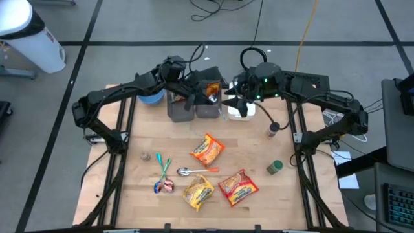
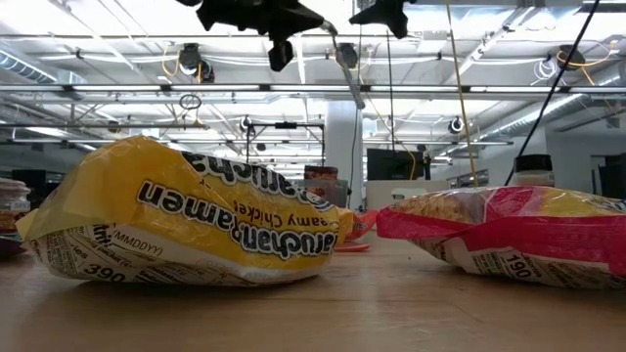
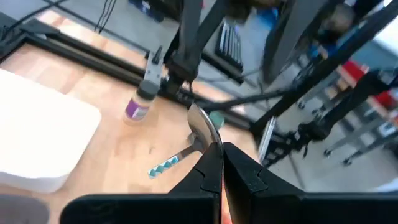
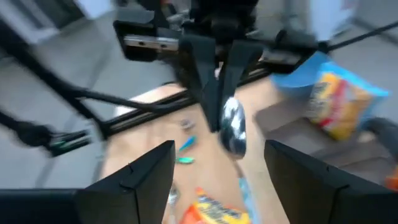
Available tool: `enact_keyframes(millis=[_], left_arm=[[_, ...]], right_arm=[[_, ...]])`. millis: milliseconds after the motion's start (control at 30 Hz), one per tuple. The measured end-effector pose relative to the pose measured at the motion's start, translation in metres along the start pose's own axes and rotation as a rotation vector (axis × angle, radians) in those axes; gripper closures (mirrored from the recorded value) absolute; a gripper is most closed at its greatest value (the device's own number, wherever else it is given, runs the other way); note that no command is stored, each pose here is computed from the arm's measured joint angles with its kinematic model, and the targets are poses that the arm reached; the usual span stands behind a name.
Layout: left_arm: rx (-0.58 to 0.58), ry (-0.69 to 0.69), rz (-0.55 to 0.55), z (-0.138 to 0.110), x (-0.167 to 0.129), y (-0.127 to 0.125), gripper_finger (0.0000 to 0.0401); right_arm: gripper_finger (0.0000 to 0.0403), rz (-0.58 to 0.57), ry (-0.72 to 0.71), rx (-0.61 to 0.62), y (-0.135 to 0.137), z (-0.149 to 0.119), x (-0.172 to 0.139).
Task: Pick & Place Food Item
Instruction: Put the white blue spoon into the white bin
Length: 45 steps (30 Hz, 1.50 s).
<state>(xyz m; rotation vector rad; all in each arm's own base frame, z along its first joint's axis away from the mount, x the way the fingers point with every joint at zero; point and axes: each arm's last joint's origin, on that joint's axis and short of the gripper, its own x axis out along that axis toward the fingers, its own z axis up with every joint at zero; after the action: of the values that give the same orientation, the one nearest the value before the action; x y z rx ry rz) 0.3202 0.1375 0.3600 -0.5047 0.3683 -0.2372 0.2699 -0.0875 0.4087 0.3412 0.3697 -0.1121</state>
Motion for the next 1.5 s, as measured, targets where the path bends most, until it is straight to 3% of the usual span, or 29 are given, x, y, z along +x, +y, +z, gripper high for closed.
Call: enact_keyframes(millis=[233, 533, 867, 1100, 1500], left_arm=[[0.176, 0.097, 0.085, 0.011, -0.007, -0.025, 0.0397], [0.331, 0.178, 0.156, 0.023, -0.016, -0.059, 0.0398], [0.331, 0.206, 0.168, 0.021, -0.012, -0.067, 0.0395], [0.317, 0.222, 0.185, 0.019, -0.013, -0.066, 0.0395], [0.325, 0.217, 0.19, 0.019, -0.013, -0.066, 0.0397]], right_arm=[[0.0156, 0.217, 0.027, 0.017, -0.014, 0.004, -0.002], [0.0156, 0.257, -0.084, -0.12, -0.014, 0.014, 0.007], [0.0156, 0.346, -0.095, -0.156, -0.013, 0.012, 0.041], [0.0157, 0.378, -0.124, -0.167, -0.005, 0.013, 0.047], [0.0195, 0.38, -0.095, -0.149, -0.008, 0.007, 0.062]])
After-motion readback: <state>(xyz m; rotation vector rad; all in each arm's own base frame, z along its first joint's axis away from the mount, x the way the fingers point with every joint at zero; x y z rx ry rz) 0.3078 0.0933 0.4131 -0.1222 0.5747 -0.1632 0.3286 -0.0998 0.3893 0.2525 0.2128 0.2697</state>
